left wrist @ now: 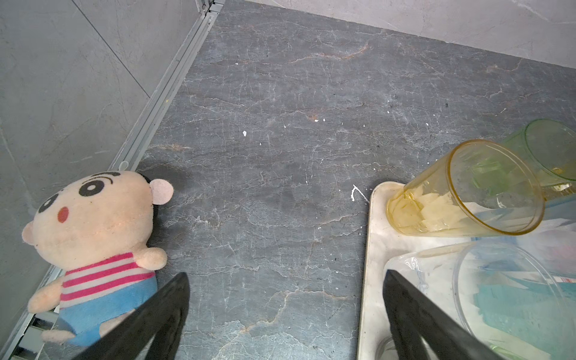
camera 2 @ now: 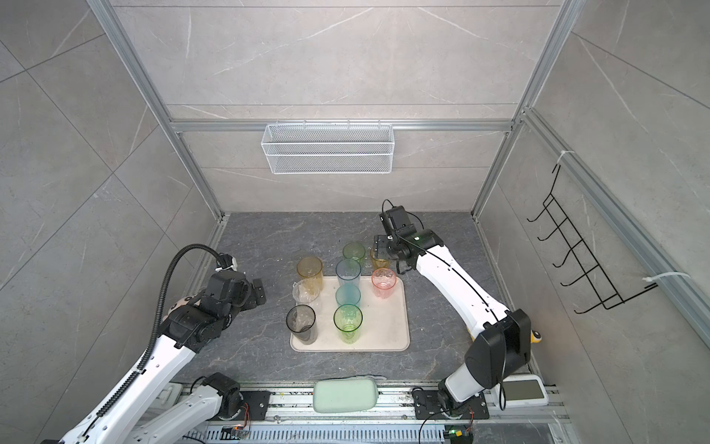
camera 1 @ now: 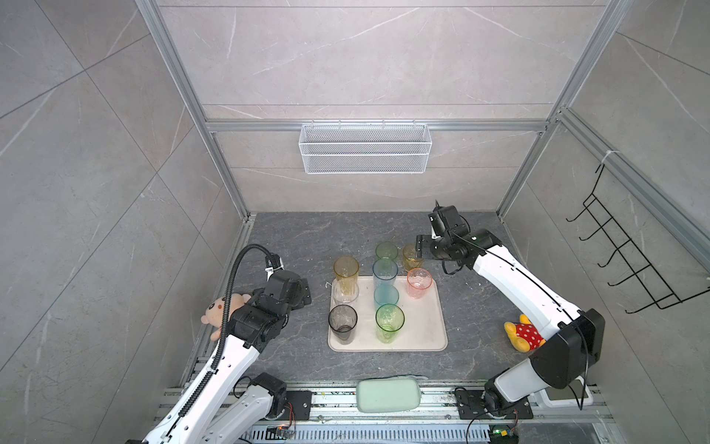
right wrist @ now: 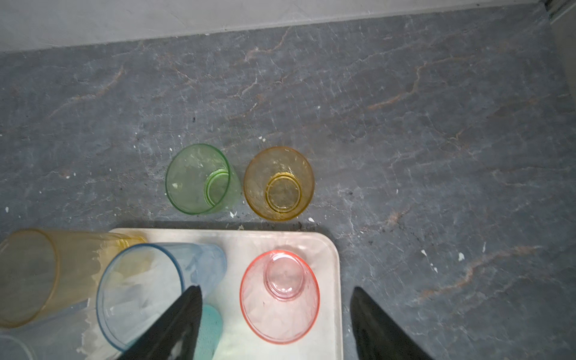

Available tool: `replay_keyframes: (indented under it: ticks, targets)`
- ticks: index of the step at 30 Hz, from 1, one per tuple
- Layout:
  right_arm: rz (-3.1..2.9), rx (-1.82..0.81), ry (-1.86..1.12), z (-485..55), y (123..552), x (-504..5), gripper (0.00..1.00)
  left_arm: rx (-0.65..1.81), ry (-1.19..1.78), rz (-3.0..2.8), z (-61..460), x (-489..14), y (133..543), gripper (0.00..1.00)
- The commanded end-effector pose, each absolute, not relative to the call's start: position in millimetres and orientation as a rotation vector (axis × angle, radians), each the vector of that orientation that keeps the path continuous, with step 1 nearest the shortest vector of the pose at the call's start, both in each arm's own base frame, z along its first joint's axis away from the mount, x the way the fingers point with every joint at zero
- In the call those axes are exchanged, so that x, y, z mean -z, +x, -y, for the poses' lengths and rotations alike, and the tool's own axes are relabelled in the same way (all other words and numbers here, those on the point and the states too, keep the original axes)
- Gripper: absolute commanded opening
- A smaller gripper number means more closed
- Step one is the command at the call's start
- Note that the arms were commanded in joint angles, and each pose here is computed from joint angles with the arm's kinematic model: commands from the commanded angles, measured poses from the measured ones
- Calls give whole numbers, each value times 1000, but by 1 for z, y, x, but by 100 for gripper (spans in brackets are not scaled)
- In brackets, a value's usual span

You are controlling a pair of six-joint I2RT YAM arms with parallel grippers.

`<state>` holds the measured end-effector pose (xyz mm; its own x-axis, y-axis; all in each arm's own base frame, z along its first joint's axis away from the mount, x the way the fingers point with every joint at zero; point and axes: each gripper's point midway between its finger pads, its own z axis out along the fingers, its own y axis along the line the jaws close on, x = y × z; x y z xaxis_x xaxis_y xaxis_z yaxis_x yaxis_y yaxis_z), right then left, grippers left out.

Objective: Place the glasses into the tray
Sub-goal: Place the glass on the tray, then pick up the glass from the top-center of the table.

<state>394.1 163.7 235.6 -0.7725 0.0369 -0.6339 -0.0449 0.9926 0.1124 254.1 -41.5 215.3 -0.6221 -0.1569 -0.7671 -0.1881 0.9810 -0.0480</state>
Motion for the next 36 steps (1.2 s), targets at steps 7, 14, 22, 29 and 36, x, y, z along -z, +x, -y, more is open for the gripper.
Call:
replay_keyframes:
  ticks: [7,14,22,29,36]
  targets:
    - [-2464,-243,-110,-198,427,-233,88,-41,-260,-2220,39,-223,253,97]
    - [-2478,-278,-169,-218,450,-221,88,-47,-258,-2220,39,-223,253,97]
    - [-2484,-296,-230,-235,470,-209,85,-53,-258,-2226,38,-222,254,97]
    - [-2519,-284,-282,-247,483,-192,80,-54,-260,-2226,38,-222,253,97]
    - [-2547,-267,-305,-254,490,-175,76,-55,-263,-2222,37,-223,252,97]
